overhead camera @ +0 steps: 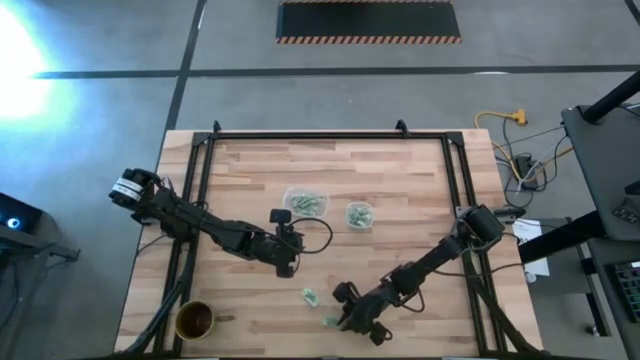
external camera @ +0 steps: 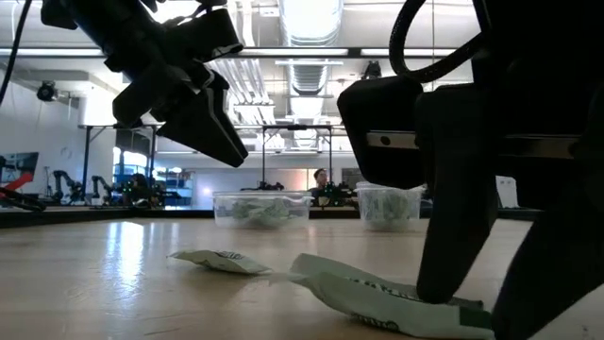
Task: Pick and place items into bin
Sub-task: Put the green stevia packet into the right transparent bin
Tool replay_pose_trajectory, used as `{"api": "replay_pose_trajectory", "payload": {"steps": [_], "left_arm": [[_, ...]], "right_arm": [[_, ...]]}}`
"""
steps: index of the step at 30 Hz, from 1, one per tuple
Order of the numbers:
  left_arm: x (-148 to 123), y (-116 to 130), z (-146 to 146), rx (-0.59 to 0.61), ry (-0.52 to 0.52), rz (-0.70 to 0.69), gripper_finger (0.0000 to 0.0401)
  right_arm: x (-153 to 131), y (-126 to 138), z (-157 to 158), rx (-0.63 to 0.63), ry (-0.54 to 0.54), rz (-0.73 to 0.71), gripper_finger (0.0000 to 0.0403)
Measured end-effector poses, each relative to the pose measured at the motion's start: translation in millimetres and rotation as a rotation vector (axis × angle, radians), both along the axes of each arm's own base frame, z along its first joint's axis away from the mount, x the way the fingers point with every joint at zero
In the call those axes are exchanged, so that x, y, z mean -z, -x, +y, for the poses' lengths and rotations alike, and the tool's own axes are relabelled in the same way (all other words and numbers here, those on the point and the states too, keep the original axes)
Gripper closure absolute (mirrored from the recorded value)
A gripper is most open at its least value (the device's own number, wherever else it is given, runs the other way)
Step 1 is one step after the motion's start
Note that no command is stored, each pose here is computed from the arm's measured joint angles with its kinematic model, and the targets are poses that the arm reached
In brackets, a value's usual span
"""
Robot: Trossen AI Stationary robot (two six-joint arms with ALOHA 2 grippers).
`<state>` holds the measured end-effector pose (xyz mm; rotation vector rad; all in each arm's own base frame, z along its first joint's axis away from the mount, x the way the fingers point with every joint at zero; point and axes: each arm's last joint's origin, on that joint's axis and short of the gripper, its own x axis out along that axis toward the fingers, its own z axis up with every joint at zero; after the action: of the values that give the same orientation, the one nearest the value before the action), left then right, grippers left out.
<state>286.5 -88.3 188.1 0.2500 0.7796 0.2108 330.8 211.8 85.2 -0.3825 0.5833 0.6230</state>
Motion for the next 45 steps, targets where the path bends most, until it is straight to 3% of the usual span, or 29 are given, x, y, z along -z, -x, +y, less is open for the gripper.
{"api": "replay_pose_trajectory", "payload": {"steps": [13, 18, 29, 45], "left_arm": [[0.0, 0.0, -0.2, 0.002, 0.002, 0.001, 0.026], [0.1, 0.1, -0.4, 0.003, 0.002, 0.001, 0.026], [0.2, 0.2, -0.2, 0.002, 0.001, 0.002, 0.026], [0.2, 0.1, 0.1, 0.0, -0.001, 0.001, 0.026]], "right_arm": [[-0.4, -0.2, -1.2, 0.005, 0.017, -0.006, 0.0392], [-4.9, 1.5, -3.4, 0.018, 0.036, 0.007, 0.0394], [-16.4, 12.8, -4.7, 0.133, 0.186, 0.021, 0.0394], [-52.8, 37.5, -3.7, 0.296, 0.374, -0.031, 0.0395]]}}
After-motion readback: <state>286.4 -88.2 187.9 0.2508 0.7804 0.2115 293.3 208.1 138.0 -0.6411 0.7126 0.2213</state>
